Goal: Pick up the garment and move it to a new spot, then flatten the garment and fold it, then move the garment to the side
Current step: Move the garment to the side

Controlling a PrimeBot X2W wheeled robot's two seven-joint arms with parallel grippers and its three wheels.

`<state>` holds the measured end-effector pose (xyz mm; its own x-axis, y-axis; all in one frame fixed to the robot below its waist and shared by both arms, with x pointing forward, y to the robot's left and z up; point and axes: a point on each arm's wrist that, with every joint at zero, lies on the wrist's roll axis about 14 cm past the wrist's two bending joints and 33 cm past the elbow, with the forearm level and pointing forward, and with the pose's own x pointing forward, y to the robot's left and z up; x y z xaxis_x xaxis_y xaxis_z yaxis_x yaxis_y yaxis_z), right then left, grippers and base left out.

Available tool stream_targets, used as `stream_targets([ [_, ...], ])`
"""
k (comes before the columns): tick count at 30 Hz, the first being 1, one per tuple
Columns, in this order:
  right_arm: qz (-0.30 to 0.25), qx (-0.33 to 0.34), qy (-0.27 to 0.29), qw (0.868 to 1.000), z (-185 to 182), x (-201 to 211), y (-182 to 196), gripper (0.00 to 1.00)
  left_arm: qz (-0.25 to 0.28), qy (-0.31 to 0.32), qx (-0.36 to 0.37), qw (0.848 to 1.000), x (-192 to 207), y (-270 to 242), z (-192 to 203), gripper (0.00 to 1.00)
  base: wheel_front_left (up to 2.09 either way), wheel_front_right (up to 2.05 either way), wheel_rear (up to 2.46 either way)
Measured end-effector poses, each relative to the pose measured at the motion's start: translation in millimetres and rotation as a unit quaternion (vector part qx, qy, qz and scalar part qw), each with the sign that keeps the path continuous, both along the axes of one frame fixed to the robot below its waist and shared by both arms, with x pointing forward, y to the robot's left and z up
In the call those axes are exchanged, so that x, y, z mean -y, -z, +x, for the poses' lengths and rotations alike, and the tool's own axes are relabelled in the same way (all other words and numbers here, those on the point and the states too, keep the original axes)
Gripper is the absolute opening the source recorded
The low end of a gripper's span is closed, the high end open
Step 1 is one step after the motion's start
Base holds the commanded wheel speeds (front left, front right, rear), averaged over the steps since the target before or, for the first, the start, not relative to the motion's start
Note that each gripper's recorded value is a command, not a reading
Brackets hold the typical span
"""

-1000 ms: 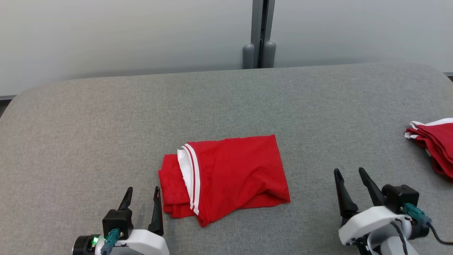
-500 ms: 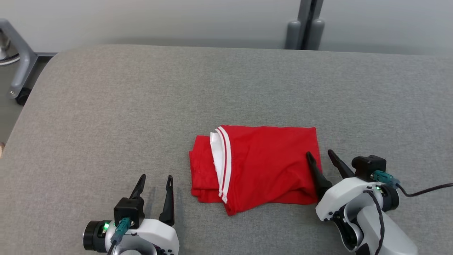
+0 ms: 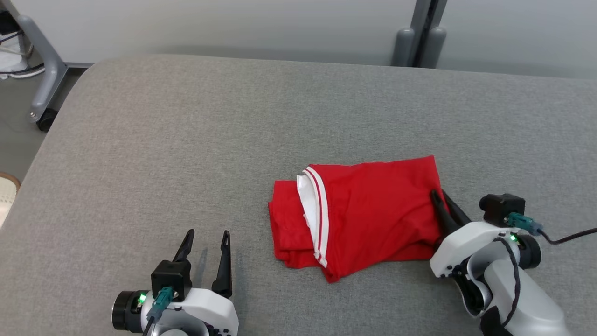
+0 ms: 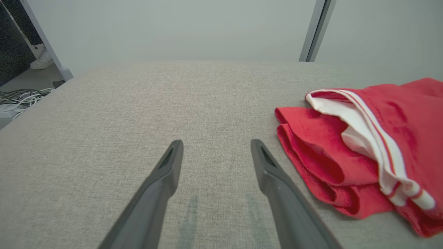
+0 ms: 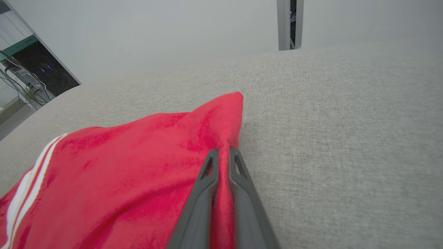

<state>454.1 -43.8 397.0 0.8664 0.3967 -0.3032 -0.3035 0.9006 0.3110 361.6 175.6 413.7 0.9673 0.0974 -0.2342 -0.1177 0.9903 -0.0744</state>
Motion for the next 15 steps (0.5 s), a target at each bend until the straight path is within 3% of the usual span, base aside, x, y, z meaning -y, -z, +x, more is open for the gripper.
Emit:
stream_targets([
  [8, -0.011, 0.095, 0.037, 0.995, 13.2, 40.7, -54.6, 0.00, -0.009, 0.058, 0.018, 0.998, 37.4, -9.7, 13.8, 1.00, 0.00, 0.00, 0.00],
  [15, -0.021, 0.123, 0.103, 0.987, -14.8, 96.8, -72.6, 0.00, -0.021, 0.145, 0.033, 0.989, 96.9, -17.5, 32.5, 1.00, 0.00, 0.00, 0.00],
])
